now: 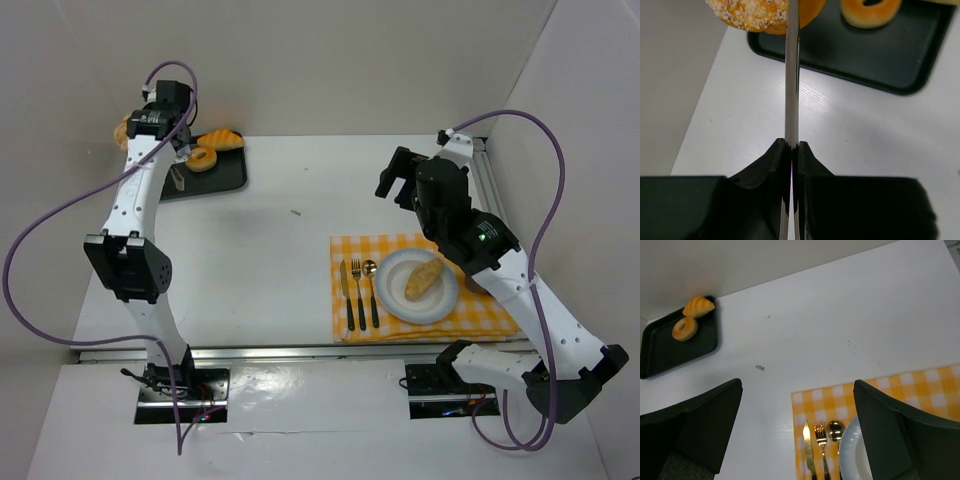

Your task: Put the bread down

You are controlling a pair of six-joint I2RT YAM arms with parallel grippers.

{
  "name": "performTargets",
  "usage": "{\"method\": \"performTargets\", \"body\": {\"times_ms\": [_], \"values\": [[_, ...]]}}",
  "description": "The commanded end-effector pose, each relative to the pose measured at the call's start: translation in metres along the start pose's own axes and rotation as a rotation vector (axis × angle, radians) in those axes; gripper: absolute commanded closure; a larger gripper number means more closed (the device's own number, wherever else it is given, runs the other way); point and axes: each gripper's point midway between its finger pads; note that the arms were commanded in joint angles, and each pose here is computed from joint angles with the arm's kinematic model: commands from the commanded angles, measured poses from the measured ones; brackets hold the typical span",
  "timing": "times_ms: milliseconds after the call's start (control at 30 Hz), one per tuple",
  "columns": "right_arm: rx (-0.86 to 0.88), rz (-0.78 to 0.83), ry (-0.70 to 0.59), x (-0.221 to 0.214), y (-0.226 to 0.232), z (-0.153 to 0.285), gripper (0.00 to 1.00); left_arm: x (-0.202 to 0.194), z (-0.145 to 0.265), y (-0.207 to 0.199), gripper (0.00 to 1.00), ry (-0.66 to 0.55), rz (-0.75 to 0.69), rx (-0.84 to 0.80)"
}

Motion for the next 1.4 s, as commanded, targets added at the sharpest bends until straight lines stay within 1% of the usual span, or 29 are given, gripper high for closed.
{"method": "performTargets", "body": {"times_ms": [0,67,100,133,167,200,267,300,333,367,400,433,500,533,600,667,767,800,867,900,1033,1167,1367], "values": [[-0.022,-0.023,-0.066,0.023,-0.003,0.003,0.01,0.005,0.074,-0.034,1.0,-0.079,-0.021,-0.222],[-0.034,-0.04,-0.097,0.037,-0.007,0.01,0.01,-0.014,0.096,-0.051,1.0,-0.075,-0.05,-0.286],[-0.055,-0.033,-0.106,0.04,-0.012,0.012,0.01,-0.042,0.11,-0.075,1.0,-0.036,-0.096,-0.36],[-0.062,-0.038,-0.115,0.046,-0.013,0.016,0.01,-0.049,0.129,-0.077,1.0,-0.044,-0.1,-0.398],[-0.067,-0.035,-0.126,0.051,-0.015,0.018,0.01,-0.061,0.141,-0.088,1.0,-0.036,-0.109,-0.447],[-0.089,-0.039,-0.138,0.055,-0.021,0.023,0.01,-0.093,0.157,-0.106,1.0,0.015,-0.152,-0.509],[-0.103,-0.047,-0.153,0.061,-0.026,0.028,0.01,-0.118,0.184,-0.118,1.0,0.049,-0.164,-0.6],[-0.121,-0.048,-0.171,0.066,-0.031,0.032,0.01,-0.14,0.208,-0.135,1.0,0.085,-0.168,-0.684],[-0.123,-0.062,-0.19,0.073,-0.034,0.039,0.01,-0.162,0.213,-0.14,1.0,0.115,-0.195,-0.709],[-0.125,-0.057,-0.184,0.071,-0.035,0.039,0.01,-0.174,0.224,-0.145,1.0,0.123,-0.202,-0.741],[-0.146,-0.074,-0.211,0.079,-0.041,0.045,0.01,-0.186,0.236,-0.15,1.0,0.136,-0.204,-0.769],[-0.154,-0.075,-0.214,0.08,-0.046,0.049,0.01,-0.21,0.253,-0.158,1.0,0.164,-0.231,-0.811],[-0.163,-0.082,-0.226,0.084,-0.05,0.055,0.01,-0.226,0.276,-0.167,1.0,0.177,-0.238,-0.87],[-0.169,-0.099,-0.247,0.091,-0.054,0.062,0.01,-0.245,0.287,-0.172,1.0,0.191,-0.279,-0.886],[-0.165,-0.108,-0.257,0.094,-0.056,0.066,0.01,-0.257,0.302,-0.182,1.0,0.189,-0.285,-0.917],[-0.175,-0.109,-0.261,0.094,-0.061,0.07,0.01,-0.279,0.317,-0.192,1.0,0.2,-0.337,-0.95],[-0.175,-0.108,-0.26,0.093,-0.063,0.073,0.01,-0.294,0.343,-0.209,1.0,0.21,-0.358,-1.026],[-0.175,-0.108,-0.26,0.093,-0.063,0.073,0.01,-0.306,0.342,-0.216,1.0,0.228,-0.385,-1.022],[-0.178,-0.102,-0.253,0.092,-0.064,0.073,0.01,-0.312,0.35,-0.224,1.0,0.225,-0.405,-1.038],[-0.175,-0.108,-0.26,0.093,-0.065,0.076,0.01,-0.323,0.352,-0.227,1.0,0.239,-0.428,-1.041],[-0.178,-0.102,-0.253,0.091,-0.066,0.076,0.01,-0.343,0.354,-0.237,1.0,0.26,-0.47,-1.052],[-0.187,-0.103,-0.256,0.092,-0.067,0.076,0.01,-0.353,0.367,-0.237,1.0,0.28,-0.496,-1.099],[-0.192,-0.091,-0.243,0.086,-0.065,0.07,0.01,-0.368,0.376,-0.234,1.0,0.316,-0.552,-1.135]]}}
Point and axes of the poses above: each gripper's point midway between its finger pads, its own z axis back along the fingers, its own y axis along the line the jaws close on, x = y × z, and after that the axes turned 8 degrees about z, right-handed
